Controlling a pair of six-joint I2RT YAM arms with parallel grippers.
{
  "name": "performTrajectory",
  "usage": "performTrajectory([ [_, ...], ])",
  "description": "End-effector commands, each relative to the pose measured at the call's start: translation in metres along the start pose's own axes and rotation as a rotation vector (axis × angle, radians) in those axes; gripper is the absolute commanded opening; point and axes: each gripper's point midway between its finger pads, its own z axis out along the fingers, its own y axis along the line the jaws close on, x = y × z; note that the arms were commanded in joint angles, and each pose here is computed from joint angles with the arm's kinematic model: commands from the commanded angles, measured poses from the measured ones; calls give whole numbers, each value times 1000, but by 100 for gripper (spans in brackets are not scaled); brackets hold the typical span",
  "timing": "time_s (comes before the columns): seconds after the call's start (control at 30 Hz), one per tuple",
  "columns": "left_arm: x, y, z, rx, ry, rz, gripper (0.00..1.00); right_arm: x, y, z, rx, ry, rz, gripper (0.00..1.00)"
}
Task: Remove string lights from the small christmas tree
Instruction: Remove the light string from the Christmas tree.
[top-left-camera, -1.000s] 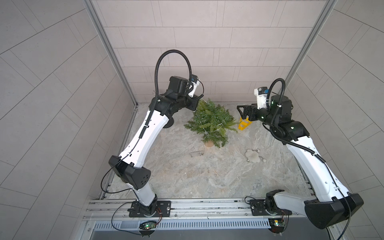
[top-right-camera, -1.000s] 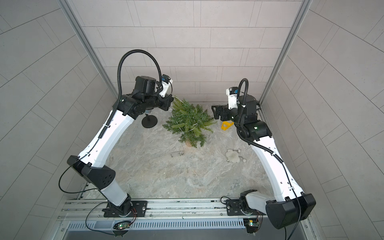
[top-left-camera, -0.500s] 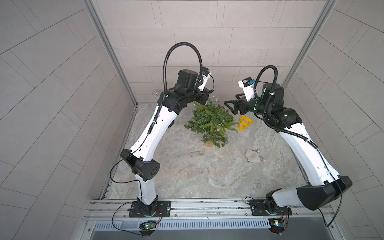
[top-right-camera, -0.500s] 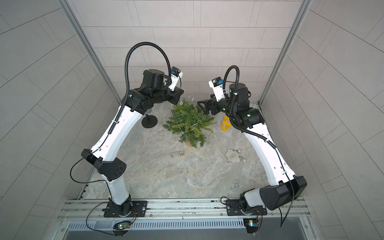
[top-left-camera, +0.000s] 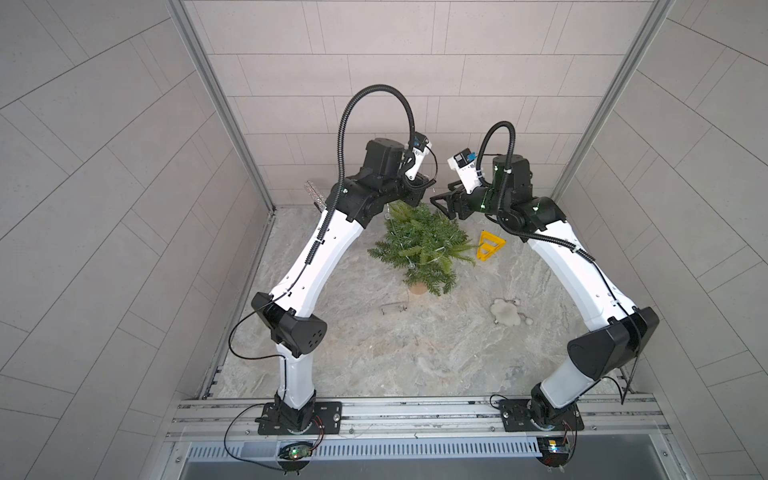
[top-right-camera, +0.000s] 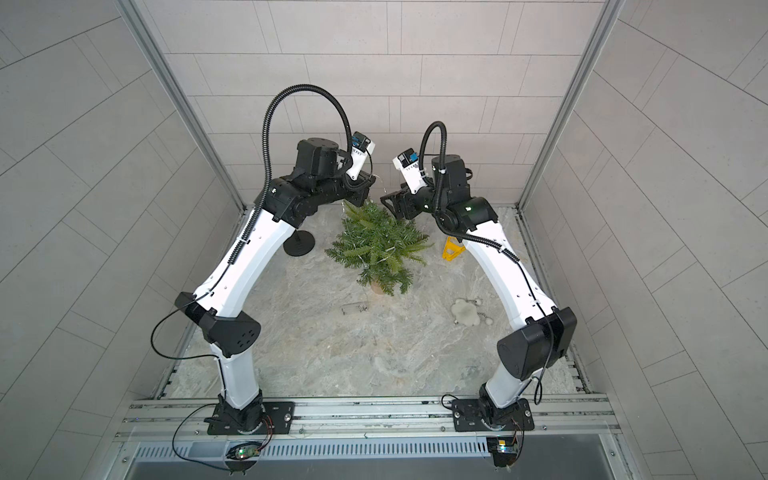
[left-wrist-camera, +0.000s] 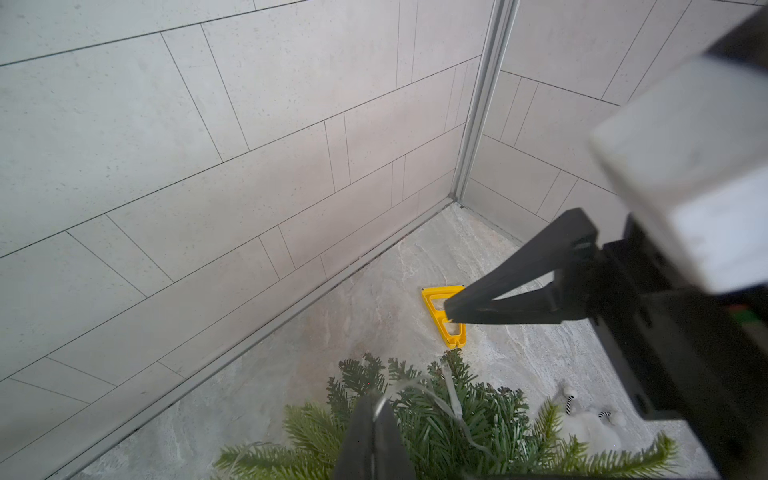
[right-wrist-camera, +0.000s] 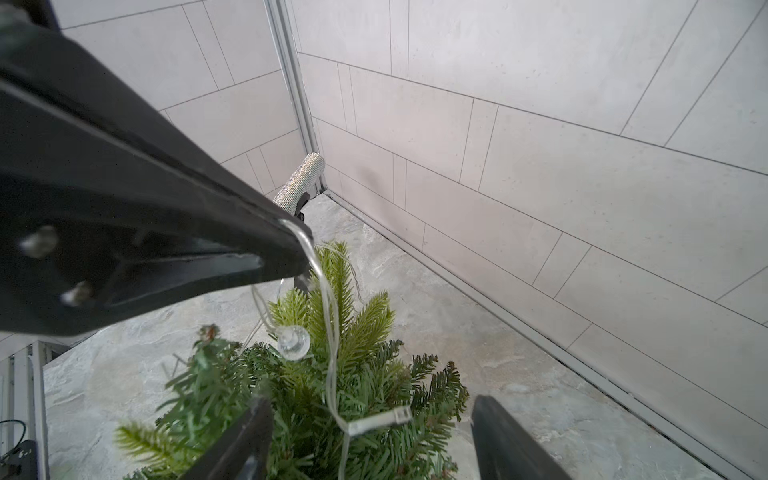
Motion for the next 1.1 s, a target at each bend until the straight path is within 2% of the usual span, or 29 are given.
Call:
performTrajectory([
  [0.0, -16, -1, -4, -7, -54, 22, 0, -9, -9, -2, 50, -16, -21, 72],
  [0.27, -17, -5, -4, 4, -55, 32, 0, 0, -21, 12, 83, 13, -11, 51],
  [0.53, -18, -8, -6, 14, -59, 36, 0, 0, -31, -7, 137, 7, -14, 13],
  [0.63, -17, -13, -7, 31, -54, 52, 0, 5, -33, -13, 164, 17, -25, 6],
  [0.8, -13, -22, -9, 46, -34, 84, 0, 20, -34, -21, 194, 35, -11, 4],
  [1.07, -12, -29, -12, 49, -26, 106, 0, 20, -23, -48, 206, -7, 24, 3],
])
